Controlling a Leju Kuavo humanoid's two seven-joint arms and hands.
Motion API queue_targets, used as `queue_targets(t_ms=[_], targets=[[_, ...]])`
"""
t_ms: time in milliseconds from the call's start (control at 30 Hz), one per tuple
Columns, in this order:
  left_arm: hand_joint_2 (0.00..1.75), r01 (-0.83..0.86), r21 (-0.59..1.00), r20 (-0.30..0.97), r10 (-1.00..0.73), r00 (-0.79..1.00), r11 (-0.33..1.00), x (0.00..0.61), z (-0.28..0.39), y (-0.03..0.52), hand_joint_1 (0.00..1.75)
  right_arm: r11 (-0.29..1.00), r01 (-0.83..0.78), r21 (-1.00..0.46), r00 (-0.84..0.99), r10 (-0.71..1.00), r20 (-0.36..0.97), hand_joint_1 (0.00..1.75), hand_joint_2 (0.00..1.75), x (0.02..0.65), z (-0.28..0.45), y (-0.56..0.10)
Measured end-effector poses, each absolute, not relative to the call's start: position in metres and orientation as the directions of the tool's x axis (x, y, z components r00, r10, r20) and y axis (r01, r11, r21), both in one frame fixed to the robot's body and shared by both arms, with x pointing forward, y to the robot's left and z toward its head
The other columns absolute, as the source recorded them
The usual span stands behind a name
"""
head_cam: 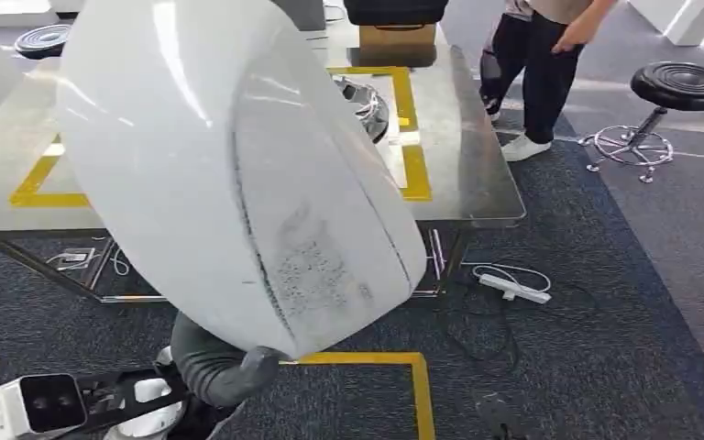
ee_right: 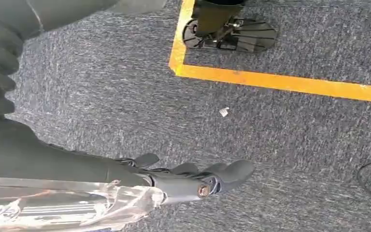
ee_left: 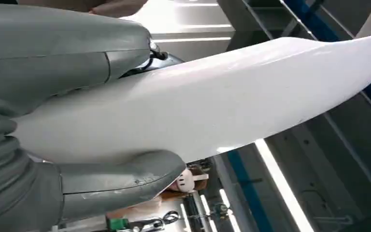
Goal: Take the parts from the cabinet and place them on the table.
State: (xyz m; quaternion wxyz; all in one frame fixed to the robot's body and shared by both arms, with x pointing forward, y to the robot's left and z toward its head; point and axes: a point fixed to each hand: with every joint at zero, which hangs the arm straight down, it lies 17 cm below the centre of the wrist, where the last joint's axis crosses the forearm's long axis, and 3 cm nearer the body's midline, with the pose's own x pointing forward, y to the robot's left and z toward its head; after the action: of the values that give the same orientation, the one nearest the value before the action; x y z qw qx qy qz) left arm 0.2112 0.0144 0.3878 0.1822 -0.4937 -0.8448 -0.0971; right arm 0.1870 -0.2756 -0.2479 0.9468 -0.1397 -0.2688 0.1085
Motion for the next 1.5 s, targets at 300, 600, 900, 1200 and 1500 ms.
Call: queue_targets(t_ms=[300,600,900,1200,1500], targets=[[1.75,0.876,-0.062,0.407,0.814,-0.415,0.478,0.22,0.381,0.019,1.75,0.937,-0.139,-0.319,0.836,0.284,0.47,0.0,1.75,0.183,-0.25,-0.275],[1.75,0.872,-0.074,0.438,0.801,-0.407,0.484,0.227,0.373,0.015,1.75,0.926,-0.156,-0.343,0.85,0.303,0.431,0.0,1.75,0.173,-0.253,-0.279],[1.75,0.865,-0.066,0.46,0.785,-0.416,0.498,0.229,0.369,0.012,1.75,0.915,-0.158,-0.37,0.848,0.318,0.424,0.0,1.75,0.176,-0.252,-0.283],[1.75,0.864,-0.069,0.464,0.783,-0.414,0.498,0.231,0.367,0.012,1.75,0.912,-0.167,-0.374,0.846,0.327,0.422,0.0,1.75,0.176,-0.252,-0.283],[1.75,0.866,-0.07,0.465,0.784,-0.411,0.495,0.231,0.367,0.011,1.75,0.912,-0.168,-0.375,0.847,0.328,0.418,0.0,1.75,0.174,-0.252,-0.283]])
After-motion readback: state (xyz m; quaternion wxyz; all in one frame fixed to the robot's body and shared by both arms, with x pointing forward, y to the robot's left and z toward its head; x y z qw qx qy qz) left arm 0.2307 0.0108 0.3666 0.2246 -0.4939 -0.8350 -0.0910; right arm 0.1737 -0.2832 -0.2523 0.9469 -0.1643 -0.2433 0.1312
